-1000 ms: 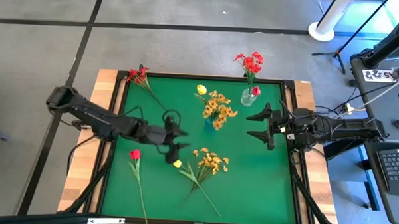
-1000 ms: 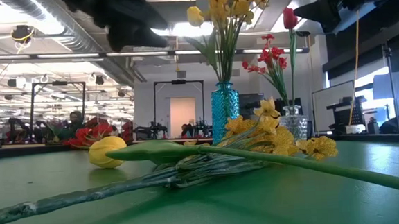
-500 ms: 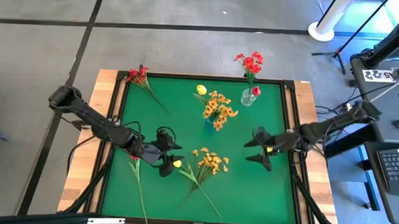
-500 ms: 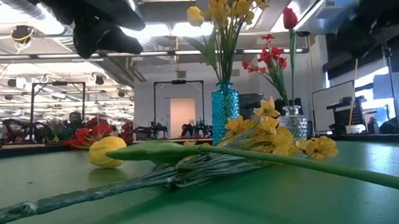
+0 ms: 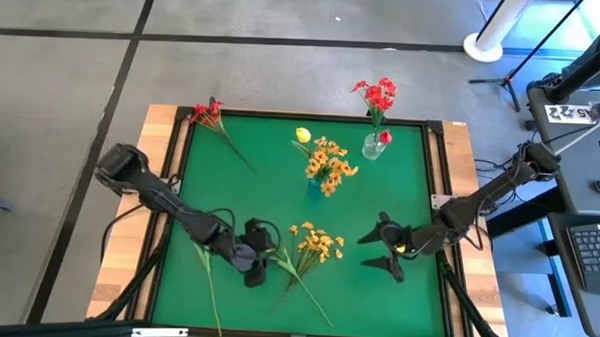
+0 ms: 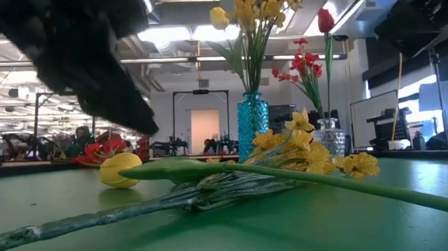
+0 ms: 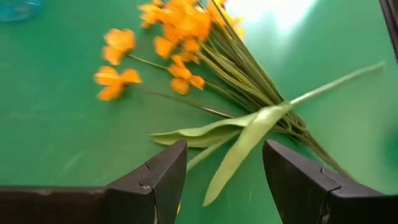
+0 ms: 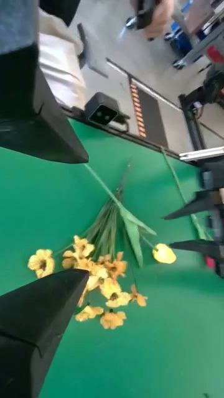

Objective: Sort flowers into vase by color
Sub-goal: Put the yellow flower into the blue crystal vase

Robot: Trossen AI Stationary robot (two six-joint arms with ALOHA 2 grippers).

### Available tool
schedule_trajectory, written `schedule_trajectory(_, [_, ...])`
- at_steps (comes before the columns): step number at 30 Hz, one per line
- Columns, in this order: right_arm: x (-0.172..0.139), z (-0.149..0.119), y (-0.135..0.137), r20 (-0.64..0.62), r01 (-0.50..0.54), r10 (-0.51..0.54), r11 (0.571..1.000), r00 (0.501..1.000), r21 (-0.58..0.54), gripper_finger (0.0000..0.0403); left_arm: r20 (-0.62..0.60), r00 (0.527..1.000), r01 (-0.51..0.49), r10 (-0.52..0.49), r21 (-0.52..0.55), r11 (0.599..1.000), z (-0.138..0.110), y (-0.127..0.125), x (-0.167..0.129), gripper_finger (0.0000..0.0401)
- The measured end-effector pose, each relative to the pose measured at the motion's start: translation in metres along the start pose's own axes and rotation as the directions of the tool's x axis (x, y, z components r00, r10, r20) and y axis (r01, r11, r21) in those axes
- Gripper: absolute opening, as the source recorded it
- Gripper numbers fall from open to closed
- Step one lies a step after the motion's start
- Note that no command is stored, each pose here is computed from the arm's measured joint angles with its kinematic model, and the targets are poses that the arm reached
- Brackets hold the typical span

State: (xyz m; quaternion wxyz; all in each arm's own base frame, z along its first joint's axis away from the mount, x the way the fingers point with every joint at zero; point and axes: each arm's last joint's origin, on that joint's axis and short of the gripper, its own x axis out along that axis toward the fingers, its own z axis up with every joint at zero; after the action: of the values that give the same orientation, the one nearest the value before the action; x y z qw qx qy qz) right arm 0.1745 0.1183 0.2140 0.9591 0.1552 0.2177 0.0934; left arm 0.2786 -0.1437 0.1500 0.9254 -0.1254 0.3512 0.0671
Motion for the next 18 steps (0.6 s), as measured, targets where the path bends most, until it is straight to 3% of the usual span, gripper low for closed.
schedule_trajectory(4, [0.000,0.000,0.000,0.001,0.005,-0.005,1.000,1.000,0.000,0.0291,0.013,1.000,0.025,-0.026,0.076,0.997,-0.008,-0.004,0.018,0.0203])
schedule_trajectory(13, [0.000,0.004,0.001,0.059,0.019,-0.020,1.000,0.998,0.017,0.0291,-0.030,0.998,-0.039,0.047,0.239,0.970,-0.030,0.000,0.042,0.0199])
schedule_trajectory(18, [0.000,0.006,0.001,0.071,0.012,-0.013,1.000,0.997,0.016,0.0291,0.018,0.992,-0.123,0.123,0.307,0.944,-0.029,0.003,0.042,0.0154])
